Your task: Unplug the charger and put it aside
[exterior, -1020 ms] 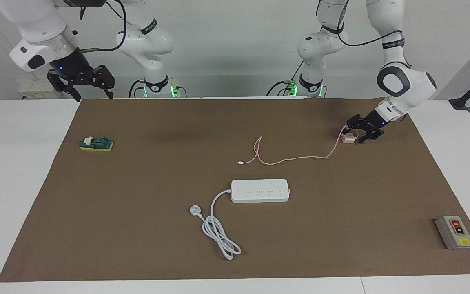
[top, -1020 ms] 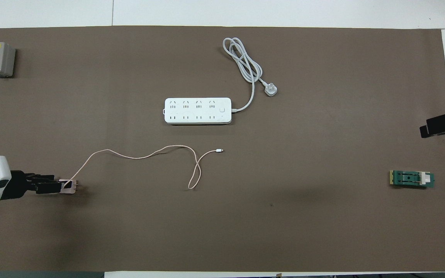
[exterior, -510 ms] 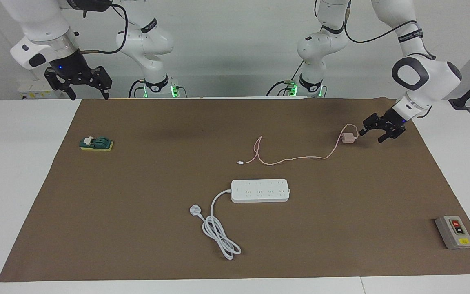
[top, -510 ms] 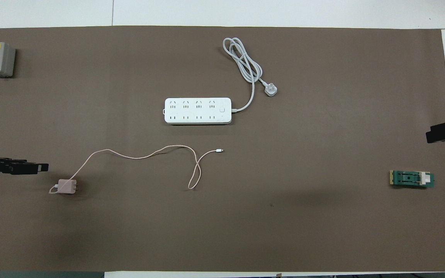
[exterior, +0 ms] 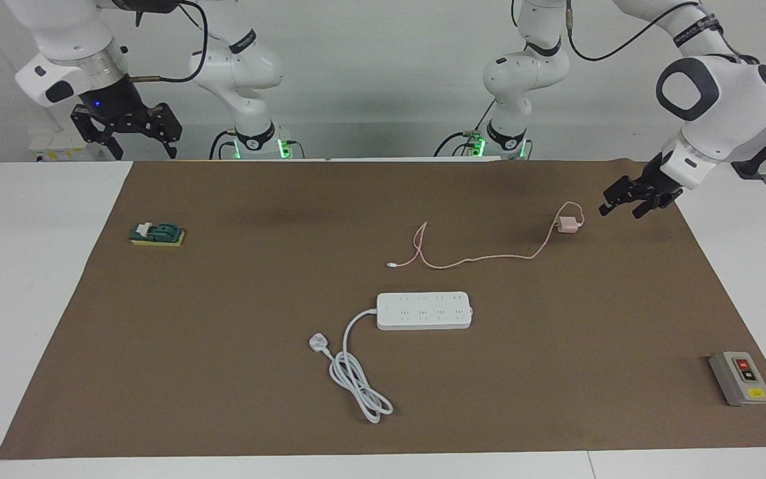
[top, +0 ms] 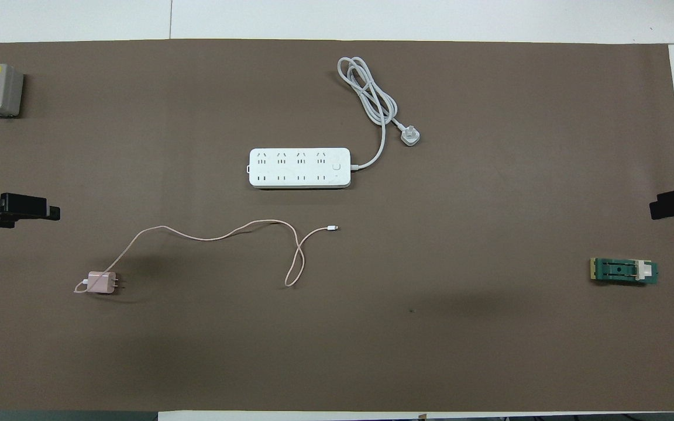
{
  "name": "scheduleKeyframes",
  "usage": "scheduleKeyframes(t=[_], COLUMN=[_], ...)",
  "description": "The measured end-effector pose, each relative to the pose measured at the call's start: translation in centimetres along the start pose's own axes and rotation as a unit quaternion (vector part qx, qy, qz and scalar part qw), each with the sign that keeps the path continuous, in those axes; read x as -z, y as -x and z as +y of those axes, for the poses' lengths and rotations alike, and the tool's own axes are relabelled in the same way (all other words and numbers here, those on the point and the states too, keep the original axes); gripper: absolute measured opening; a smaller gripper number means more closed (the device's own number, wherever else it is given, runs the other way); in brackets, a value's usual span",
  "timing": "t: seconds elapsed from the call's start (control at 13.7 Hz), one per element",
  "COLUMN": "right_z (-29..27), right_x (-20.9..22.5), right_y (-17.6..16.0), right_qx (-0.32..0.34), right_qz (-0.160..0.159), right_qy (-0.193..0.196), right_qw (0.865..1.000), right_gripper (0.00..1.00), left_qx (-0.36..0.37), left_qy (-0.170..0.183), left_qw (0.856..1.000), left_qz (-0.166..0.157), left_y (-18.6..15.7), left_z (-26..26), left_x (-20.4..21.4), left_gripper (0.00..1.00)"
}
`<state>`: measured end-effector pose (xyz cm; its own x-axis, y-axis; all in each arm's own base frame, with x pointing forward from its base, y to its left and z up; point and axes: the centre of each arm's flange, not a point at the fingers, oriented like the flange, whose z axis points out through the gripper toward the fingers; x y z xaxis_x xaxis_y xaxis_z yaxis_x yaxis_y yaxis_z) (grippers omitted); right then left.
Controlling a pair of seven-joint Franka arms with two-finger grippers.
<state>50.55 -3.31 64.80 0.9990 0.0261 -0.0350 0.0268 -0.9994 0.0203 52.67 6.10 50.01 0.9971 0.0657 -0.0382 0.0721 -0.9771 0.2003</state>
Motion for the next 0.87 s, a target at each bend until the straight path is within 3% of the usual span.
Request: scheduleKeyframes(t=[0.36, 0.66, 0.87], right_z=[-0.1, -0.2, -0.2], right_x=[0.0, 0.0, 0.0], right_y=[0.0, 0.0, 0.0], right_qx=[0.001, 0.001, 0.002], right_qz=[0.000, 0.000, 0.001], right_qy=[0.000, 0.000, 0.000], right_qw=[1.000, 1.000, 1.000], right_gripper=[1.00, 1.00, 1.00], left_qx=[0.047, 0.069, 0.073], left_qy=[-0.010, -0.079, -0.090], left_qw=[0.999, 0.994, 0.993], left_qz=[-0.014, -0.021, -0.008], left_y=[0.2, 1.2, 1.3], left_z=[4.1, 5.0, 5.6], left_x=[5.5, 9.4, 10.5], left_gripper=[1.00, 1.00, 1.00])
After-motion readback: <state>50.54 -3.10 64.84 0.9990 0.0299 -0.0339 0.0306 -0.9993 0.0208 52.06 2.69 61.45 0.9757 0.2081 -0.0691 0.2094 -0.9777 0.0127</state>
